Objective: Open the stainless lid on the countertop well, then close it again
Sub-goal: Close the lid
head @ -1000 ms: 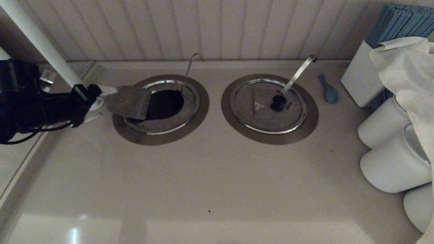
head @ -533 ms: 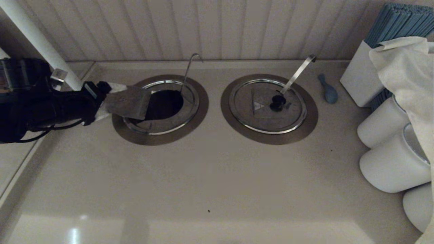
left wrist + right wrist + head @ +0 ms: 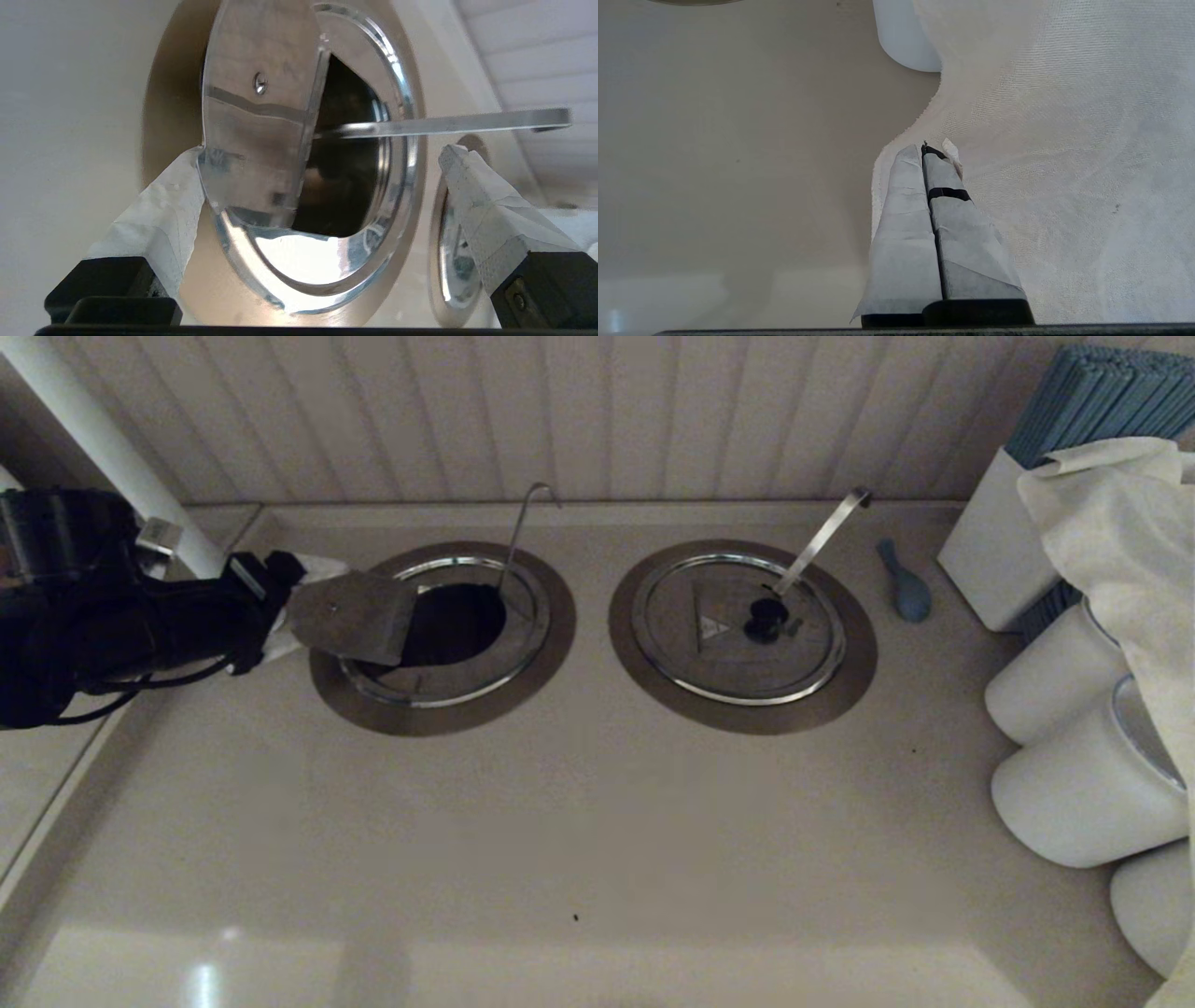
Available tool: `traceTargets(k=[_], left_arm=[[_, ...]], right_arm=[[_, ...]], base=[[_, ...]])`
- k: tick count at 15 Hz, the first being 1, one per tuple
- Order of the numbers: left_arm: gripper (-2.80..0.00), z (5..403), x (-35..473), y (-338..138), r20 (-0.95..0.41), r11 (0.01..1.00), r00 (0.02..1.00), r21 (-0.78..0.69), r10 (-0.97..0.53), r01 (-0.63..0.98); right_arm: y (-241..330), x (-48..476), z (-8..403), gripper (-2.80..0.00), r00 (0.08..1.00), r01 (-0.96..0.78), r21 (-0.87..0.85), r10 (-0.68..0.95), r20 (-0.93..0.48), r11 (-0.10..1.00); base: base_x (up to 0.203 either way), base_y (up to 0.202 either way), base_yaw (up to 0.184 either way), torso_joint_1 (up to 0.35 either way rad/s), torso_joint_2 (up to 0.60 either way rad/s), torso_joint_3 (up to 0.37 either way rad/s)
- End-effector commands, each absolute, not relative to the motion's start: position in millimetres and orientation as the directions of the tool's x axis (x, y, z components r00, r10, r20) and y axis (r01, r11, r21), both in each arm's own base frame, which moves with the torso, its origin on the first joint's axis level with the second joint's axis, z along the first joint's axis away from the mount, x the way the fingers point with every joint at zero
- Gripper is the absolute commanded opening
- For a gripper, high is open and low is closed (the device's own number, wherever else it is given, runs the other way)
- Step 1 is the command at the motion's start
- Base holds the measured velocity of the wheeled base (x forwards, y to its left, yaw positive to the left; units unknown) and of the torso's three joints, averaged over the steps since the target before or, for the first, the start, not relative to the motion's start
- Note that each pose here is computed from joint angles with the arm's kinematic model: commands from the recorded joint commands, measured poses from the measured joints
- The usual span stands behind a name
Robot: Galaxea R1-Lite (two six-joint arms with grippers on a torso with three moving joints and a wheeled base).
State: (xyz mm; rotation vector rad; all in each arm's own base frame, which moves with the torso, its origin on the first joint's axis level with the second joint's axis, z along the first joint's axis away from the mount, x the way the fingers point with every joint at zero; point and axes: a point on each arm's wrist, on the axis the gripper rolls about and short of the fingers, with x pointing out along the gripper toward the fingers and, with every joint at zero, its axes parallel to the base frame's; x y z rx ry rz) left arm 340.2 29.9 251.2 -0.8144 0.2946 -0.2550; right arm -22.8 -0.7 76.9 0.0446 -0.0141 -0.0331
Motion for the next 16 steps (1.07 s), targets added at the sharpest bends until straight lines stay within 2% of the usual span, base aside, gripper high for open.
traceTargets(k=[1,9,16], left_arm=[[0.00,253,340,28,-0.153,0.651,0.927,-0.750,-0.341,0.116],[0.00,258,339,21,-0.126,0.655,0.929,-0.742,-0.348,0.145],[0.00,266,339,-2,-0.073,0.679,0.951,-0.717,-0.300,0.159]], right_arm=[[-1,-23,77,-2.80,0.999,0.033,0.045,-0.034,0.012,0.998],[-1,-23,77,-2.80,0.999,0.033,0.045,-0.034,0.012,0.998],[-1,-23,77,-2.80,0.999,0.033,0.046,-0.034,0.012,0.998]], base=[[0.000,0.000,0.000,0.000,0.00,0.000],[0.000,0.000,0.000,0.000,0.00,0.000],[0.000,0.000,0.000,0.000,0.00,0.000]])
